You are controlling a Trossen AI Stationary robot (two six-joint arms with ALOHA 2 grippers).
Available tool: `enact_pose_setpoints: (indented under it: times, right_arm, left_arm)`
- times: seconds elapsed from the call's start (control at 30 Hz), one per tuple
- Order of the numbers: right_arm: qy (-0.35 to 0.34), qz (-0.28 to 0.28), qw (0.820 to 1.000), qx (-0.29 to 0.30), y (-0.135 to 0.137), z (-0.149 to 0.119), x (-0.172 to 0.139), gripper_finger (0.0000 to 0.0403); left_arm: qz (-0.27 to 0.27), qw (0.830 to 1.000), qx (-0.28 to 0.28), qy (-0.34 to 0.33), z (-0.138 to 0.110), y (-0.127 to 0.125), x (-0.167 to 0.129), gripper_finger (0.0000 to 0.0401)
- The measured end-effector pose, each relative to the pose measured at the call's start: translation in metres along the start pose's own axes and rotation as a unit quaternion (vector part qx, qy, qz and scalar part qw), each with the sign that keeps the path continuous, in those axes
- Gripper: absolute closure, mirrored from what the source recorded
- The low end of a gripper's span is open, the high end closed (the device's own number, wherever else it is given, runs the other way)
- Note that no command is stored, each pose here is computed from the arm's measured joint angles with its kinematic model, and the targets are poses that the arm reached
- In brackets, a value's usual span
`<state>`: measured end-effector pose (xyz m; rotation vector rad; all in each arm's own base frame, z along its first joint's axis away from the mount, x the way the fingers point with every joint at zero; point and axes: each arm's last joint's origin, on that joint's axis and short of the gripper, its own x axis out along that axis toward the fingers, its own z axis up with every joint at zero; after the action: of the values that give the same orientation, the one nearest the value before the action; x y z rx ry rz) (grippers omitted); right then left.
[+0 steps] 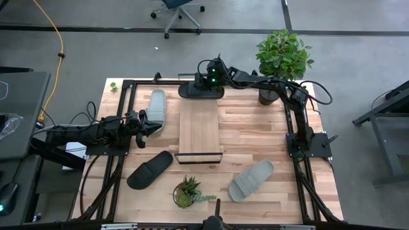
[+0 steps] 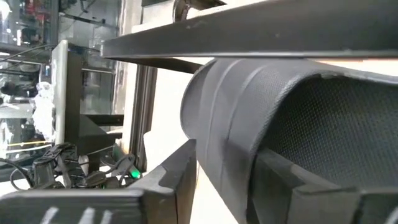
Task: Pick and place slides into the shelf
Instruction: Put the right black slipper slide on the shelf
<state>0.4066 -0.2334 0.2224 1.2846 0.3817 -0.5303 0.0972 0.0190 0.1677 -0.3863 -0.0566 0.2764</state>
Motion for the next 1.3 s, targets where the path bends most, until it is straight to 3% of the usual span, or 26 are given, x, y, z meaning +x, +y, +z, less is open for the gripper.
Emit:
enact_pose_setpoints:
  times: [0.6,0.73,0.83,1.3]
  right_arm:
    - [0.002,0.013,1.000,-0.016,0.006,-0.006,0.002,0.0281]
    - [0.006,0.003,0.999,-0.039,0.006,-0.011,0.004,0.0281]
    - [0.014,-0.025,0.999,-0.024,0.001,-0.014,0.003,0.0281]
    - [0.001,-0.027,0.999,-0.038,0.002,-0.012,0.003,0.0281]
  left_arm:
    - [0.000,1.000,0.000,0.000,0.000,0.000,0.000,0.0400]
    - [0.000,1.000,0.000,0.000,0.000,0.000,0.000,0.0400]
    - [0.000,1.000,0.000,0.000,0.000,0.000,0.000,0.0400]
    - [-0.005,1.000,0.000,0.003,0.000,0.000,0.000,0.0400]
